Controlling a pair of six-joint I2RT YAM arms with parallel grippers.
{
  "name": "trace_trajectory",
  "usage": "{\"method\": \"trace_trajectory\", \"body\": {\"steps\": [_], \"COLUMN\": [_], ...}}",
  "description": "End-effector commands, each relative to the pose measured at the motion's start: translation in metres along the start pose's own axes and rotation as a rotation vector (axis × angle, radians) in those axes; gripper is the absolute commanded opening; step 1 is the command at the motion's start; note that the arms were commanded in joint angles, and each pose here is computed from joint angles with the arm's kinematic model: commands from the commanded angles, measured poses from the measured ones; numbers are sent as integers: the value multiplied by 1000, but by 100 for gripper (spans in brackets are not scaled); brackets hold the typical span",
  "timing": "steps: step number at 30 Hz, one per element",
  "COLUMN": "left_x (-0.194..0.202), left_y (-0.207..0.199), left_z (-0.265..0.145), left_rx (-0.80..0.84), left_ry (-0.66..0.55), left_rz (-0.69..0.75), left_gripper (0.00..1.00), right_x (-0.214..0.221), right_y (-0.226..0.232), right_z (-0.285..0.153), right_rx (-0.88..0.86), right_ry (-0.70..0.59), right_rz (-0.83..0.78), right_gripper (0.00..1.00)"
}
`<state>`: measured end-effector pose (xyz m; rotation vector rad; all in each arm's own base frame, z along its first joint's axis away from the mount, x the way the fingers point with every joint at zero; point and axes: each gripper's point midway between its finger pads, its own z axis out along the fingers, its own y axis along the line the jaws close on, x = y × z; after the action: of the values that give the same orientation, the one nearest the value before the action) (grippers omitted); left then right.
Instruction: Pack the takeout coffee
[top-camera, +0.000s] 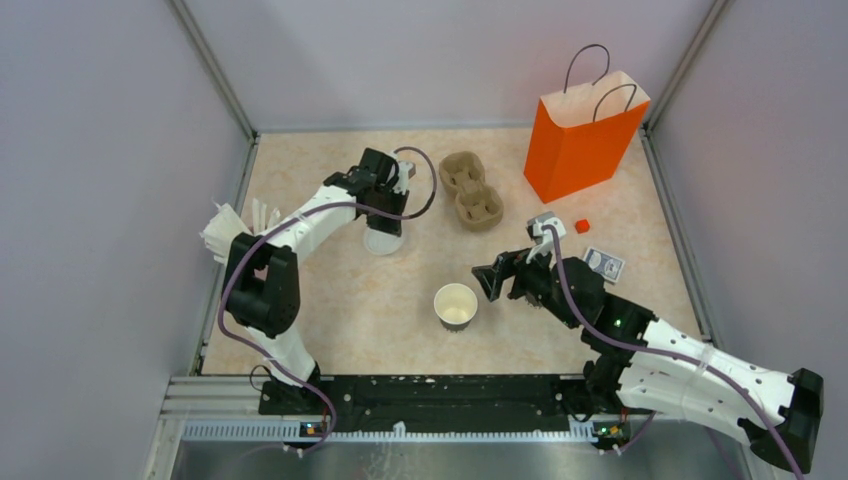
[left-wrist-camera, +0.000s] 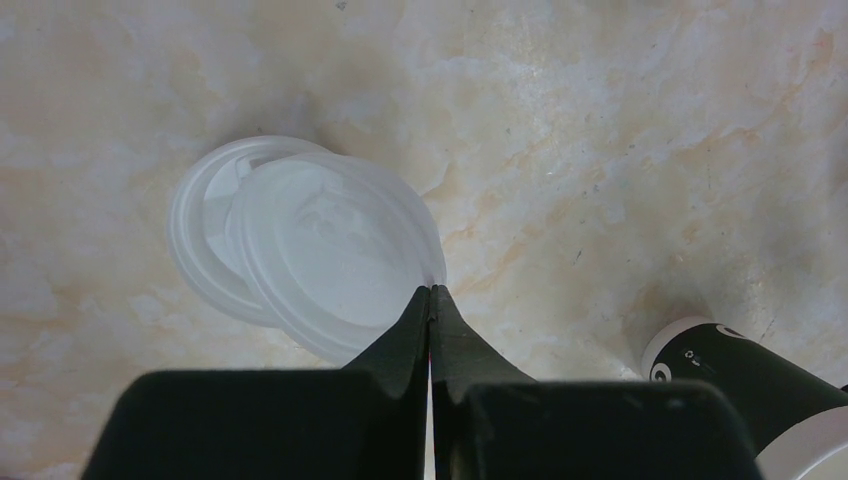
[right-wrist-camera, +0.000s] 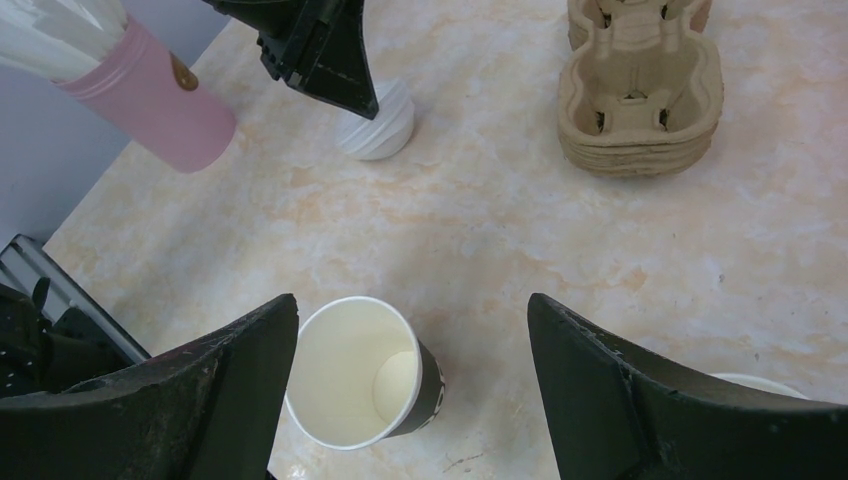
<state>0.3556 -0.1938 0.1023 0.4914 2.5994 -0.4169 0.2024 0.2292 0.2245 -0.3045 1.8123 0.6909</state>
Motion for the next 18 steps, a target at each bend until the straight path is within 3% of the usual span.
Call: {"method": "trace_trajectory", "body": {"steps": [1, 5, 8, 10, 18], "left_x": [-13, -13, -12, -12, -21], "left_y": [3, 5, 6, 6, 5], "left_z": [-7, -7, -7, -7, -14], "left_rx": [-20, -29, -32, -31, -41], "left_ry": [-28, -28, -24, -24, -58], "left_rz": [27, 30, 32, 33, 30], "left_gripper": [0, 0, 8, 0, 0], "right_x": [-8, -8, -8, -8, -8], "right_y": [6, 6, 6, 5, 6], "right_z": [1, 1, 1, 1, 1], "right_rx": [-12, -11, -12, -9, -11], "right_ry": [-20, -20, -20, -20, -18], "right_rz": [20, 20, 20, 20, 23], "right_gripper": [83, 83, 83, 83, 83]}}
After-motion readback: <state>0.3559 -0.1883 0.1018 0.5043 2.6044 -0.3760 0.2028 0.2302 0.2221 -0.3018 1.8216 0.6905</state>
